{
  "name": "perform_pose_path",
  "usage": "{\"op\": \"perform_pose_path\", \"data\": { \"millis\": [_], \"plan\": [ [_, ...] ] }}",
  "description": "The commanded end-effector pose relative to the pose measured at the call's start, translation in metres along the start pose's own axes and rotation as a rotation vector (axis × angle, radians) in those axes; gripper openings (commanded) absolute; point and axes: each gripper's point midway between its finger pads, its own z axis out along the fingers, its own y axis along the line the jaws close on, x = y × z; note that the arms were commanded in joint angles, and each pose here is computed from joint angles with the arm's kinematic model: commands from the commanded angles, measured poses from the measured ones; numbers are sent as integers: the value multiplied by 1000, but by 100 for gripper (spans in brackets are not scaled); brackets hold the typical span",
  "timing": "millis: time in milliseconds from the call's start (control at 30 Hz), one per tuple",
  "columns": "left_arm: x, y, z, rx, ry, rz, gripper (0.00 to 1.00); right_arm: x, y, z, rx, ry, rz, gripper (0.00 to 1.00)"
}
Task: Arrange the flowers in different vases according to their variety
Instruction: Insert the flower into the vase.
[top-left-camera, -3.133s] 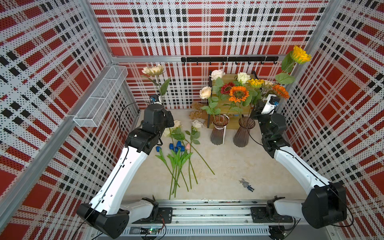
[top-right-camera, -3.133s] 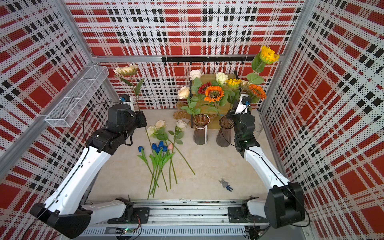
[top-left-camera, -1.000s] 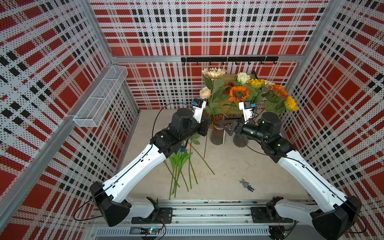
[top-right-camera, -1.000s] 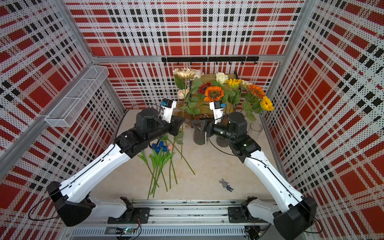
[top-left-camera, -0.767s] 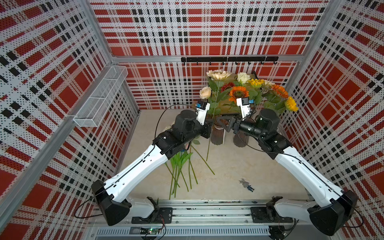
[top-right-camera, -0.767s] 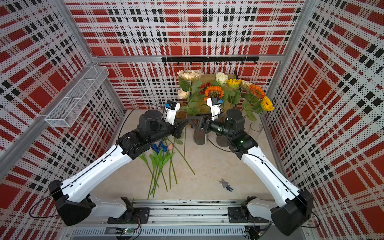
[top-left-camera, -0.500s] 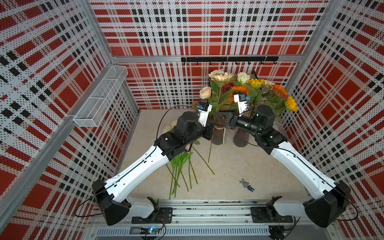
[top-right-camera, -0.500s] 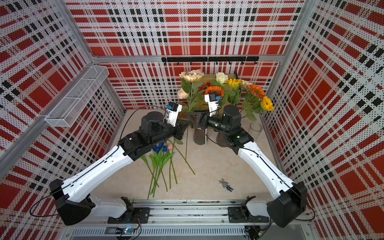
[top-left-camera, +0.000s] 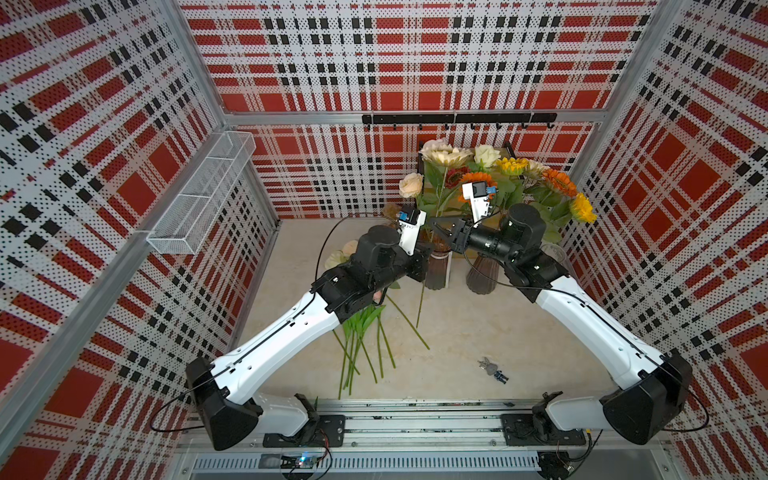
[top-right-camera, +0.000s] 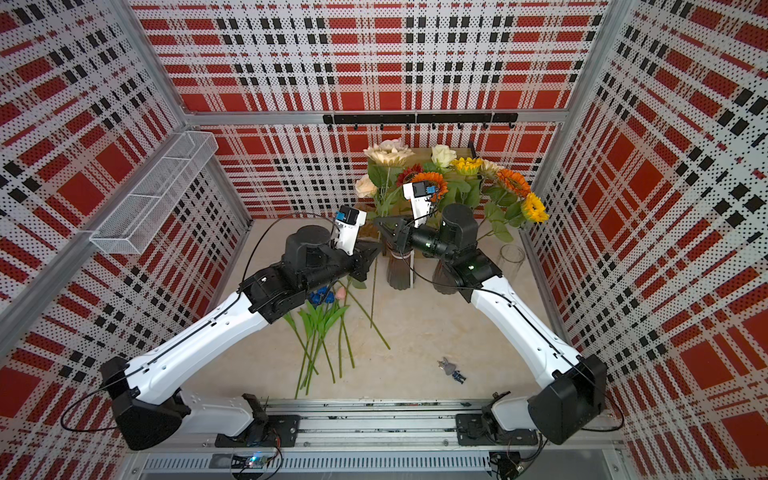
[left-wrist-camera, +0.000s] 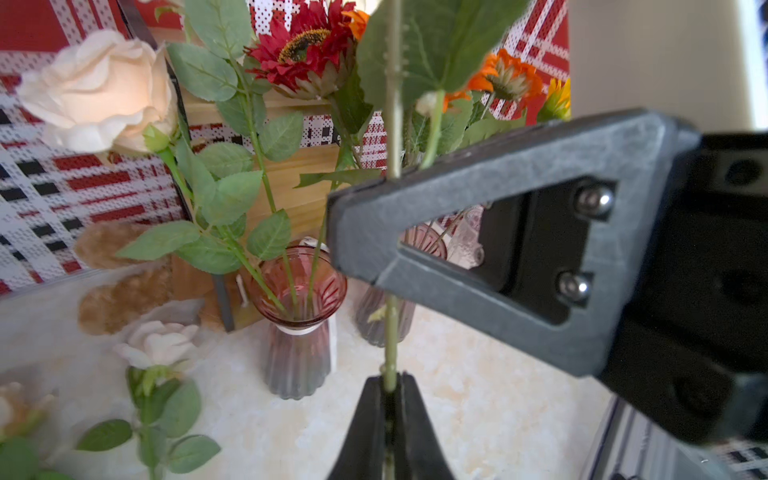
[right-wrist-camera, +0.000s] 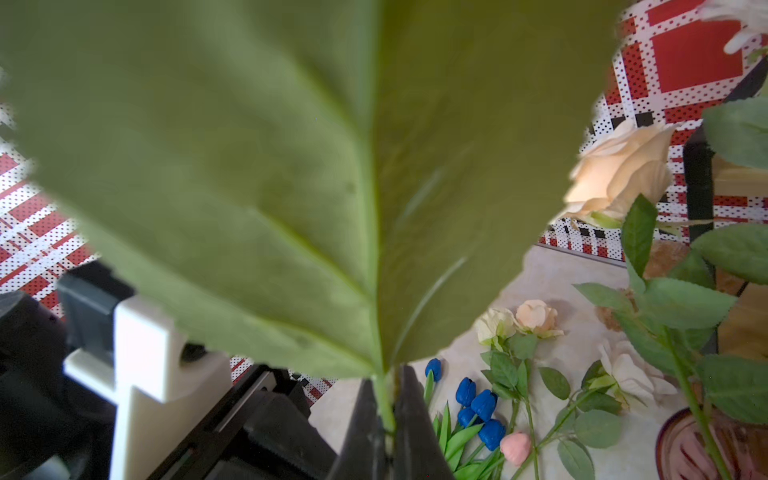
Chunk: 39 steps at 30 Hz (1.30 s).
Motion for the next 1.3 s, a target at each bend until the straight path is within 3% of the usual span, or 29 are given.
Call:
{"op": "perform_pose_path", "data": {
  "millis": [0,167,300,500,667,867,1067,1267],
  "plan": [
    [-11,5,-2,-30,-44,-10,42,-19,9,-10,18,-47,-41,0],
    [1,63,-17,-190,-31,-94,56,-45,-5,-41,235,-115,-187,0],
    [14,120,-50,-325,-18,-172,59,-75,-17,-86,480,-230,-325,0],
    [32,170,-94,-449,10,-232,62,-114,-20,-142,692,-371,-457,0],
    [47,188,-107,-509,37,-260,63,-144,-38,-170,791,-398,-478,0],
    [82,215,-112,-591,118,-329,63,-160,-51,-177,864,-465,-594,0],
    [127,239,-115,-650,235,-434,63,-160,-70,-170,876,-481,-627,0],
    [147,243,-118,-661,267,-470,63,-150,-90,-170,850,-507,-596,0]
  ]
}}
